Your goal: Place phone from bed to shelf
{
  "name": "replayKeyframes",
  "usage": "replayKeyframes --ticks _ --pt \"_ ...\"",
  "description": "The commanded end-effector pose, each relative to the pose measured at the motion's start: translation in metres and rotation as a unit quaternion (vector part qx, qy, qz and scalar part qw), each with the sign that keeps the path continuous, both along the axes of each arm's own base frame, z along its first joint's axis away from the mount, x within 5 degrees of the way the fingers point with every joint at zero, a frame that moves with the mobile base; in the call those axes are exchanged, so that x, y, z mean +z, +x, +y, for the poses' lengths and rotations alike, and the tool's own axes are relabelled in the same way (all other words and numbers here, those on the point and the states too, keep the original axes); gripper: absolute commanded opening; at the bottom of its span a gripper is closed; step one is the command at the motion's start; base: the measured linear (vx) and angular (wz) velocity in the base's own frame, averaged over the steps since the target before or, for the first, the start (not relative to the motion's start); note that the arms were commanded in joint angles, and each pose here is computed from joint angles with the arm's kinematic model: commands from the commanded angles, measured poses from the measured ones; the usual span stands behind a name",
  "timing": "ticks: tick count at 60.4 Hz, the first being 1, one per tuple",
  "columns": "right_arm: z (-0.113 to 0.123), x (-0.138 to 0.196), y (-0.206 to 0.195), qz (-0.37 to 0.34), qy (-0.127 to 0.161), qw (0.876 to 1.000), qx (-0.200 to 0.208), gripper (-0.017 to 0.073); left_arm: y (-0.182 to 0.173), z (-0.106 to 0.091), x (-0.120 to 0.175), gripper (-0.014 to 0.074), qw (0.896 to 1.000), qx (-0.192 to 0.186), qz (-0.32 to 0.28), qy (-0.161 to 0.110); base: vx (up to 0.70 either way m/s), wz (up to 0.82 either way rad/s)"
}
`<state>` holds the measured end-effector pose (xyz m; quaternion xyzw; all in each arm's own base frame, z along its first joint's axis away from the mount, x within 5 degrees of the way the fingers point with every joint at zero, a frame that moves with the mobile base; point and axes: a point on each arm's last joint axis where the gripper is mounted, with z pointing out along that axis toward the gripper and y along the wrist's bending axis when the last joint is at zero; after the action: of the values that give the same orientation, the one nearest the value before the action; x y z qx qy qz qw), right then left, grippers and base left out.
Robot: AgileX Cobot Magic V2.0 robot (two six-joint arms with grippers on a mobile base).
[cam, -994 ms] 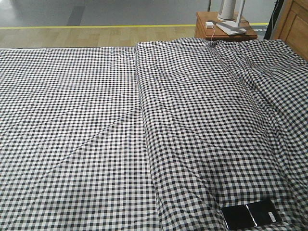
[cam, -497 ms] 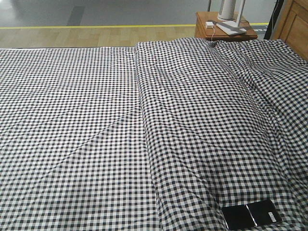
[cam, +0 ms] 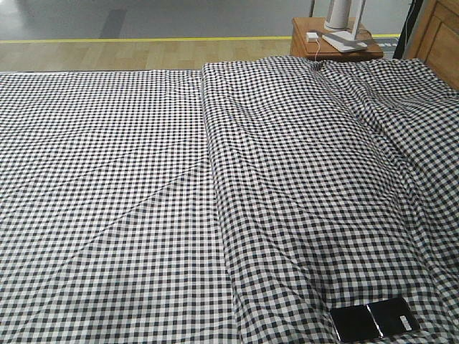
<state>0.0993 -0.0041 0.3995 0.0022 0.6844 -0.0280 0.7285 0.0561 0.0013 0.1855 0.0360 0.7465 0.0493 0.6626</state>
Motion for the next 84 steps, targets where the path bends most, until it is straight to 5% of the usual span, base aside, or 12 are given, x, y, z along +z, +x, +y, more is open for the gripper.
replayKeyframes --ticks 1,11,33,62,69,84 --pt "-0.002 0.005 0.022 0.037 0.002 0.999 -0.004 0.0053 -0.001 0.0 0.015 0.0001 0.999 -0.002 -0.053 -0.006 0.0 0.0" --pt "-0.003 -0.015 0.053 0.113 0.006 0.994 -0.005 0.0191 -0.001 0.0 0.015 0.0001 0.999 -0.002 -0.053 -0.006 0.0 0.0" --pt "-0.005 -0.038 0.098 0.159 0.007 0.987 -0.003 0.0729 -0.001 0.0 0.015 0.0001 0.999 -0.002 -0.053 -0.006 0.0 0.0" --pt "-0.007 -0.041 0.116 0.165 0.014 0.986 -0.007 0.0705 -0.001 0.0 0.015 0.0001 0.999 -0.002 -0.053 -0.006 0.0 0.0" --pt "-0.026 -0.029 0.116 0.21 0.076 0.973 -0.06 0.0703 -0.001 0.0 0.015 0.0001 0.999 -0.002 -0.053 -0.006 0.0 0.0" --pt "-0.098 -0.02 0.134 0.28 0.109 0.938 -0.175 0.0692 -0.001 0.0 0.015 0.0001 0.999 -0.002 -0.053 -0.006 0.0 0.0"
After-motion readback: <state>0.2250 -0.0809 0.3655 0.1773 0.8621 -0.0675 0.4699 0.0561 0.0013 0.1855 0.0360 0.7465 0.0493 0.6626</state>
